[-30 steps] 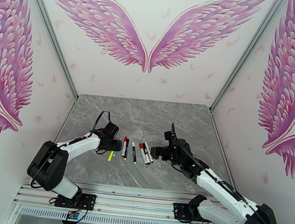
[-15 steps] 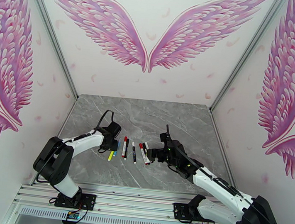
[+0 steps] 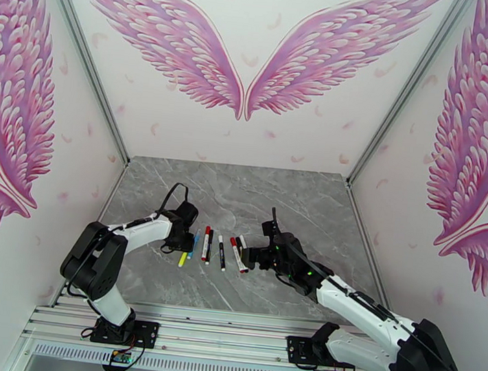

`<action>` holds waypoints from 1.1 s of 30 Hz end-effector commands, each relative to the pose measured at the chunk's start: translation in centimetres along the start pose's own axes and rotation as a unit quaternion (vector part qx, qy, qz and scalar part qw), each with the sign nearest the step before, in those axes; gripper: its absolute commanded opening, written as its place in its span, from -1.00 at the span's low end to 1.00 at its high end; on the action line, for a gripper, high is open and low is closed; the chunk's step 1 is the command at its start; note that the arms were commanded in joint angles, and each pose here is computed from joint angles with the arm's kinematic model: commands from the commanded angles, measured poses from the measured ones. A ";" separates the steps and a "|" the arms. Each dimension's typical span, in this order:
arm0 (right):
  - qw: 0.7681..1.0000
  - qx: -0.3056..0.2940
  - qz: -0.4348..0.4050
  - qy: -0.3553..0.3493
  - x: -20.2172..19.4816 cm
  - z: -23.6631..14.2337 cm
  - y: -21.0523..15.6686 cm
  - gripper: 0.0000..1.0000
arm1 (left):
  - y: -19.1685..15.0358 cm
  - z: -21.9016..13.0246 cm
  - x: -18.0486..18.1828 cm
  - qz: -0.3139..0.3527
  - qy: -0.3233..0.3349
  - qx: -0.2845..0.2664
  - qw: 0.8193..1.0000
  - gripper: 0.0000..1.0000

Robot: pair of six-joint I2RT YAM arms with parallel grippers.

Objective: Open the pen caps

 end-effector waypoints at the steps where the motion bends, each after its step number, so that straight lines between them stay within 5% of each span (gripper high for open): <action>1: 1.000 -0.009 0.004 0.011 0.7 0.0 0.7 0.98 | 0.8 -0.4 0.1 0.003 0.011 -0.007 1.000 -0.32; 10: 1.000 -0.006 0.001 0.011 0.8 0.4 0.8 0.98 | 0.6 0.2 0.2 0.023 0.062 -0.004 0.998 -0.32; 22: 1.000 -0.012 0.009 0.014 1.2 0.4 1.4 1.00 | 0.4 1.2 0.2 0.013 0.080 -0.023 0.996 -0.62; 33: 0.988 -0.016 0.110 0.106 4.4 0.0 4.3 0.71 | 2.6 -5.5 -3.1 0.058 -0.046 -0.115 0.991 -0.74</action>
Point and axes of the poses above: each hand's point on the last joint's axis, 136 mm out from that joint toward the fingers, its own z axis out along the fingers, its own x axis along the line the jaws close on, y = z × x, the point moved 4 cm from there along -z, back along the fingers, and after that the axes turned 2 degrees about -z, right-handed, at the moved point
